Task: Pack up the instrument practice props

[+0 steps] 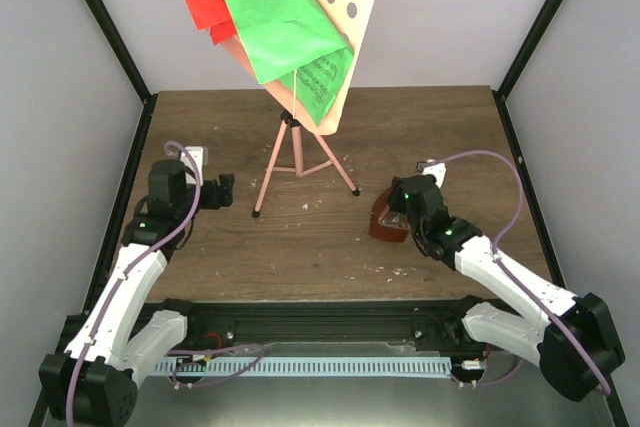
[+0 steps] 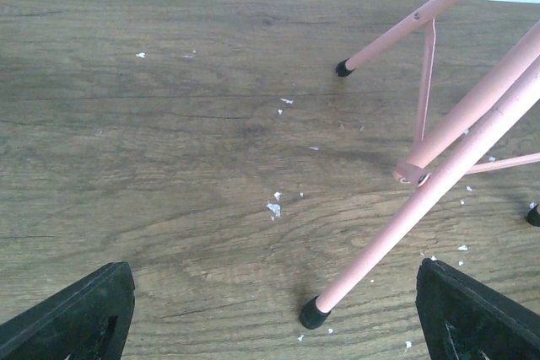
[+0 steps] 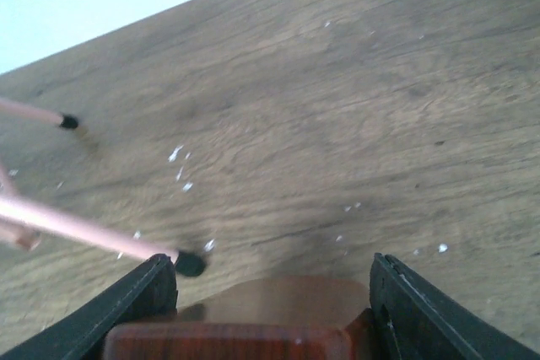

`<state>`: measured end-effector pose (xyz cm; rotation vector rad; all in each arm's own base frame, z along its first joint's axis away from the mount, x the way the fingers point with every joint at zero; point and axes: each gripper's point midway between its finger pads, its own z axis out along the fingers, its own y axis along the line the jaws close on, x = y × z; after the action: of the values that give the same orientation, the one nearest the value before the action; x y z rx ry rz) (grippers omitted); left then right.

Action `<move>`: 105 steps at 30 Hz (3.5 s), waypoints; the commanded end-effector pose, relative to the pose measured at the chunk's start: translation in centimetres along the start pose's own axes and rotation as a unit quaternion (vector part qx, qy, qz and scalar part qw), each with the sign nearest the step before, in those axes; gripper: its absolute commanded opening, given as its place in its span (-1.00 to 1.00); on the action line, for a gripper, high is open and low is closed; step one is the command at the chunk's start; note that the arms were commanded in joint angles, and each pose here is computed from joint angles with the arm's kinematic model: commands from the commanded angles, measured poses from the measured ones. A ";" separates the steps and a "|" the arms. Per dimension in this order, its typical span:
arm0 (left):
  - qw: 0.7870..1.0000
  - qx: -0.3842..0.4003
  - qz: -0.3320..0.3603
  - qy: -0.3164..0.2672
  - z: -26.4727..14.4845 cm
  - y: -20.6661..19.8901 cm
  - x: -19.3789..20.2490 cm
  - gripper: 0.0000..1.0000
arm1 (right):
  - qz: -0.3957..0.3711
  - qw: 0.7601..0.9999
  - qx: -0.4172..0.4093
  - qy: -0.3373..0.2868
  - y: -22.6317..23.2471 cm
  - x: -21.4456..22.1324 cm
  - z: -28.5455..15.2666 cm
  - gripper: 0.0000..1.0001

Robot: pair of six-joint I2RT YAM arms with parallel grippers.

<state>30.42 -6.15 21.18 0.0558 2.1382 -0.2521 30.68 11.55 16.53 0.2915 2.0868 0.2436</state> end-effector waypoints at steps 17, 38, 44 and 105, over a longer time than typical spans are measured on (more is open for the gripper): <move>0.999 -0.019 0.011 0.028 1.5 0.8 1.1 0.83 | 0.008 0.997 0.073 -0.030 -6.6 -5.5 10.7 0.34; 0.999 0.038 0.021 0.030 1.8 -1.2 1.3 0.83 | -0.058 0.994 -0.058 -0.077 -1.1 -11.9 2.3 1.00; 0.983 0.181 -0.025 0.032 1.9 -6.1 -0.2 0.84 | -0.069 0.989 -0.071 -0.105 0.1 -15.1 -0.5 1.00; 0.955 0.287 0.073 -0.022 2.9 -12.5 -6.4 0.61 | -0.088 0.994 -0.055 0.033 -3.1 -8.7 8.8 0.04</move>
<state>36.20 -18.49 27.03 0.5162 1.9316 -0.7784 44.07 5.48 16.96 0.0711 2.1482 0.1938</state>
